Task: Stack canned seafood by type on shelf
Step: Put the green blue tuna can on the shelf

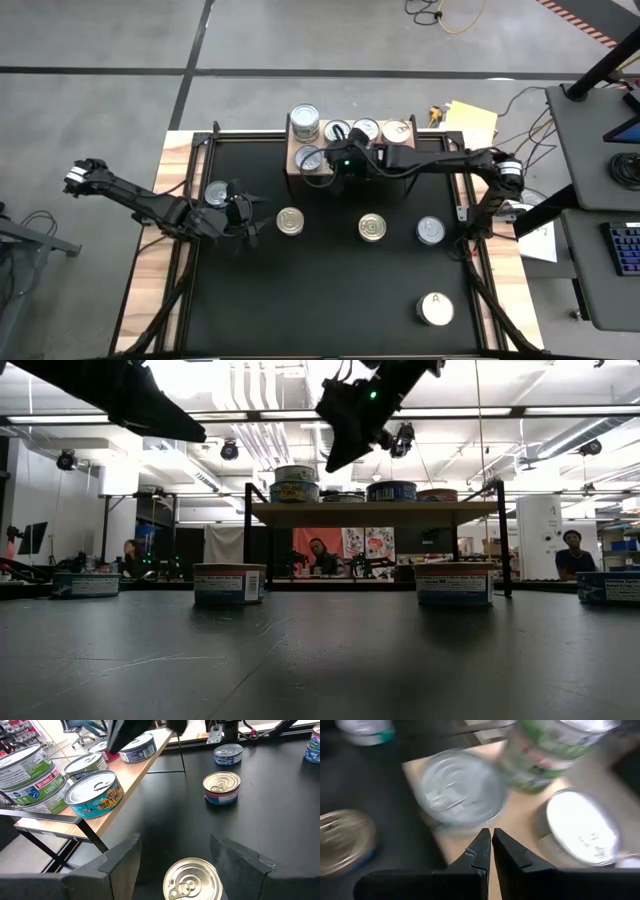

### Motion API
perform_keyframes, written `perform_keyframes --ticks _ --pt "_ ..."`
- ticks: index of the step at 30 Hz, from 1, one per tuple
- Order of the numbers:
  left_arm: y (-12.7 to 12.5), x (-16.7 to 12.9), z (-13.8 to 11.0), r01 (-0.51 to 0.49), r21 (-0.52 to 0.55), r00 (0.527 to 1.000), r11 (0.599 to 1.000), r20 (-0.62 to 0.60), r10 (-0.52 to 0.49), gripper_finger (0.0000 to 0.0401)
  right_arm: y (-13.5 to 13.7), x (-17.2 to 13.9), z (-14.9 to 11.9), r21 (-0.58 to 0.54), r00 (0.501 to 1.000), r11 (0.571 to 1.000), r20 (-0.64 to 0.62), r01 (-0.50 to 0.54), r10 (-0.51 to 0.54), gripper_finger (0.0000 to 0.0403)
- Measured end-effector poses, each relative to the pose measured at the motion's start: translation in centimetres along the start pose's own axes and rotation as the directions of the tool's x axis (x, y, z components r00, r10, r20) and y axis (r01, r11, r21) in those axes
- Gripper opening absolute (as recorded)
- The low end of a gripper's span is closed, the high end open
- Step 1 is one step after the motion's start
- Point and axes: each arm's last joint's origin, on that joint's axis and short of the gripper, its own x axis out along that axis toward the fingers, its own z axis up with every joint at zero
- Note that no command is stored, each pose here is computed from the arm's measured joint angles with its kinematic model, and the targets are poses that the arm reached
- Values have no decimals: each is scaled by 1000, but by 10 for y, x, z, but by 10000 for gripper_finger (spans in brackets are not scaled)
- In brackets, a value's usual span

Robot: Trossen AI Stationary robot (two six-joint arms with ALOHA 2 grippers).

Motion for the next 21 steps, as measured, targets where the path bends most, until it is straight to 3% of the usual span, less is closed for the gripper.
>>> perform_keyframes --ticks 4,15,21 --pt "-2 2 -1 -1 5 1000 1000 -5 1 222 3 1 -2 26 984 985 -27 -173 173 12" --pt "-9 11 -2 -2 17 1000 1000 -18 3 222 10 39 -4 -42 986 986 39 -162 163 12" --pt "-11 13 -2 -13 26 1000 1000 -23 13 222 4 39 -4 -46 988 988 31 -148 150 12"
